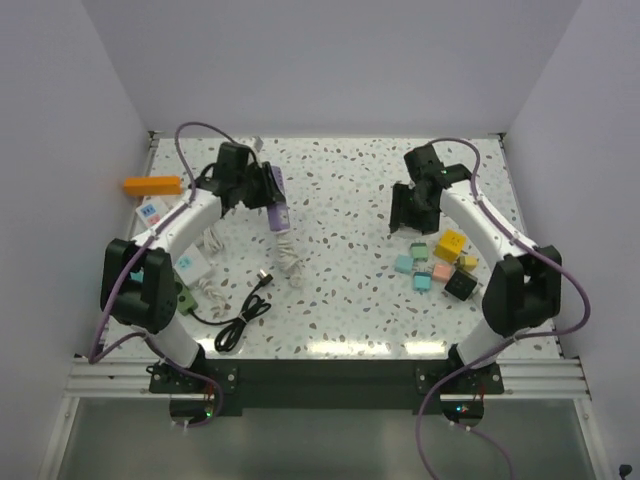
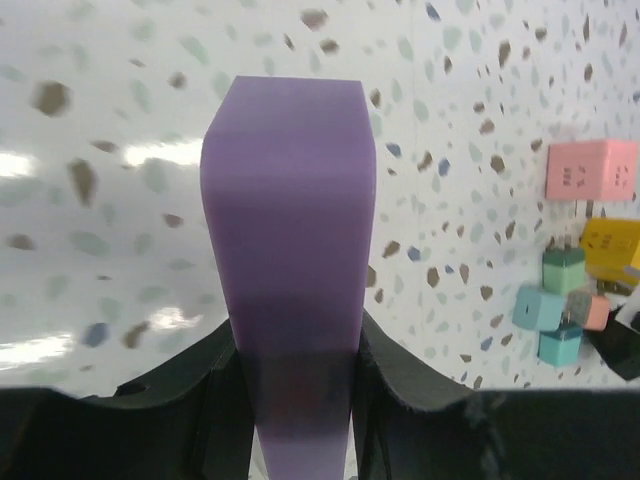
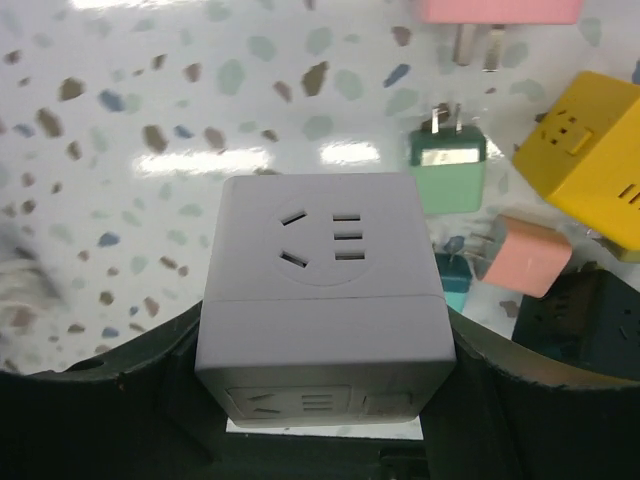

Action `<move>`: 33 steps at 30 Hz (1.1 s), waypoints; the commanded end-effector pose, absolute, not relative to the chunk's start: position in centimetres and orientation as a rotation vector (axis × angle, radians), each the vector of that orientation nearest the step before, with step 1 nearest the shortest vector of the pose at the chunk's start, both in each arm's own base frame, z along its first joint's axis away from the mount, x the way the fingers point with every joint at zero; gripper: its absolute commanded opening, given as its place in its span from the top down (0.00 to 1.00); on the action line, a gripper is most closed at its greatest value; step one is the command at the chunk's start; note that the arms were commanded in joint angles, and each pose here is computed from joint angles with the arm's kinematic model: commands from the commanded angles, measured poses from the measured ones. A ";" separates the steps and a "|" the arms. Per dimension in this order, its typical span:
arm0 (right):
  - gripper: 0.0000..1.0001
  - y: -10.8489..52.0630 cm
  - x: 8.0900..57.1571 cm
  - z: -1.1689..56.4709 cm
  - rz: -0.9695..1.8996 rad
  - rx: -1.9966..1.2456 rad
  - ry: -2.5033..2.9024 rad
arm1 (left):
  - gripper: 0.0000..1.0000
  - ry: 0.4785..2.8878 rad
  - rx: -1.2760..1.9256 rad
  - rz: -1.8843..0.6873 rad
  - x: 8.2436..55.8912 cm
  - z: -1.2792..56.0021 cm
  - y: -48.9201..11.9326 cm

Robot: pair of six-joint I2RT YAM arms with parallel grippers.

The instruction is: Pull the plug off the socket

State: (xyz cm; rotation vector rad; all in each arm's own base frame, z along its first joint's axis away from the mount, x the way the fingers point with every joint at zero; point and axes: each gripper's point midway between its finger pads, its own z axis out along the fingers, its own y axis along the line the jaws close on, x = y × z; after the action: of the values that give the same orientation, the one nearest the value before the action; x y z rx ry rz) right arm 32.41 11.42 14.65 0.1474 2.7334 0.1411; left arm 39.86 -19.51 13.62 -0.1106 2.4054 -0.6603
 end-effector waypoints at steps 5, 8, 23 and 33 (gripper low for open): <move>1.00 8.1 36.1 10.6 -0.078 0.364 2.736 | 1.00 2.474 -0.182 -0.240 44.3 15.9 -6.0; 1.00 7.2 36.3 9.1 -0.124 0.405 2.775 | 1.00 2.517 -0.262 -0.124 45.0 14.2 -1.7; 1.00 4.4 35.1 3.7 -0.276 0.516 2.858 | 0.40 2.604 -0.608 0.149 47.8 7.2 9.8; 0.13 2.4 35.8 6.9 -0.296 0.611 2.743 | 0.00 2.389 -0.565 -0.086 47.3 15.7 6.3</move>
State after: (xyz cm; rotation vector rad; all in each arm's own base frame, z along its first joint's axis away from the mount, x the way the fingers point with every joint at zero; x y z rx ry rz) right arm 35.74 4.00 5.32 0.5609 2.8141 -0.2152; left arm 46.59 7.53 8.35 -0.6104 2.5771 0.0218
